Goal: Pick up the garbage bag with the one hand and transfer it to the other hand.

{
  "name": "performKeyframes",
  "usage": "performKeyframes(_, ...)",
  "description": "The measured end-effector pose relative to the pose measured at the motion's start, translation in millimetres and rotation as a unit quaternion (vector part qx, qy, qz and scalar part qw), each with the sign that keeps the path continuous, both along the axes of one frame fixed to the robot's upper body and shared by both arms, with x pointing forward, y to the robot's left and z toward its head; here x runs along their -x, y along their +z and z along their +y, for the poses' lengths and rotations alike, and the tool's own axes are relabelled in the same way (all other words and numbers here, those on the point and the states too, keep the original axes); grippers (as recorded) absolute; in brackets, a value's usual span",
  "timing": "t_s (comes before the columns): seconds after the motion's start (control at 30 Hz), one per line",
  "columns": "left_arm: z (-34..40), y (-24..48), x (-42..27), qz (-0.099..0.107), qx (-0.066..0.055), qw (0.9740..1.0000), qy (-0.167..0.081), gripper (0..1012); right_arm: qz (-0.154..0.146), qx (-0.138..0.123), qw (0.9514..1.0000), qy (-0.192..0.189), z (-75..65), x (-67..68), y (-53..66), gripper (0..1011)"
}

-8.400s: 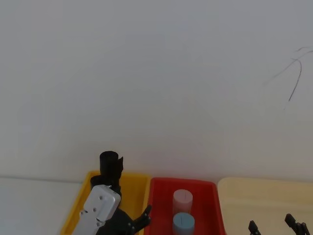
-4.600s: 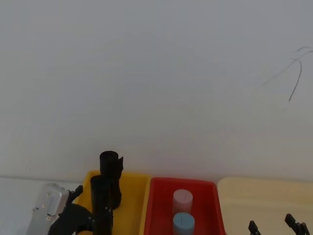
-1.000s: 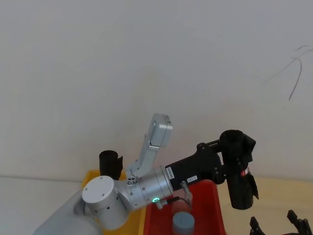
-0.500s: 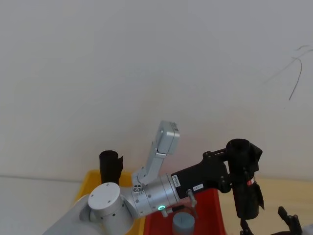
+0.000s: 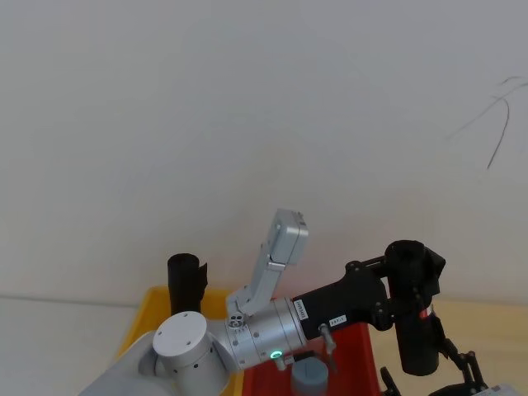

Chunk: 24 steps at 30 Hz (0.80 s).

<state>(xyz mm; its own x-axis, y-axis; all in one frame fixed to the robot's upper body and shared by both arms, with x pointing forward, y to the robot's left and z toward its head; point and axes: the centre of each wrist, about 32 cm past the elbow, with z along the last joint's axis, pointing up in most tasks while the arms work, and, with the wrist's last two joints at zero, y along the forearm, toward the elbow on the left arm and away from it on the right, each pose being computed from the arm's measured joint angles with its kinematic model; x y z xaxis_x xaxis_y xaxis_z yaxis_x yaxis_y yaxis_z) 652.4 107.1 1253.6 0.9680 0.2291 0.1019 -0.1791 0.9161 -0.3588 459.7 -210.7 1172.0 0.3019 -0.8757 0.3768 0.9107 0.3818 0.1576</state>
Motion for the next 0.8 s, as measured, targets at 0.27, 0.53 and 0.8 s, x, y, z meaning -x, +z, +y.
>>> performKeyframes(0.27, -0.5, -0.3, 0.4, -0.001, 0.001, 1.0, -0.001, 503, -0.005, 0.014, 0.9999, 0.007, 4.7, -5.9, -1.2, 1001)
performKeyframes(0.53, 3.1, -0.4, 2.6, -0.003, 0.003, 1.0, 0.003, 503, 0.008, 0.011, 0.9999, -0.002, 8.7, -14.2, 0.2, 1000)
performKeyframes(0.8, 7.4, -1.4, 4.3, 0.0, 0.004, 0.9999, 0.009, 503, 0.023, -0.003, 0.9995, -0.022, 11.2, -20.7, 2.8, 1000)
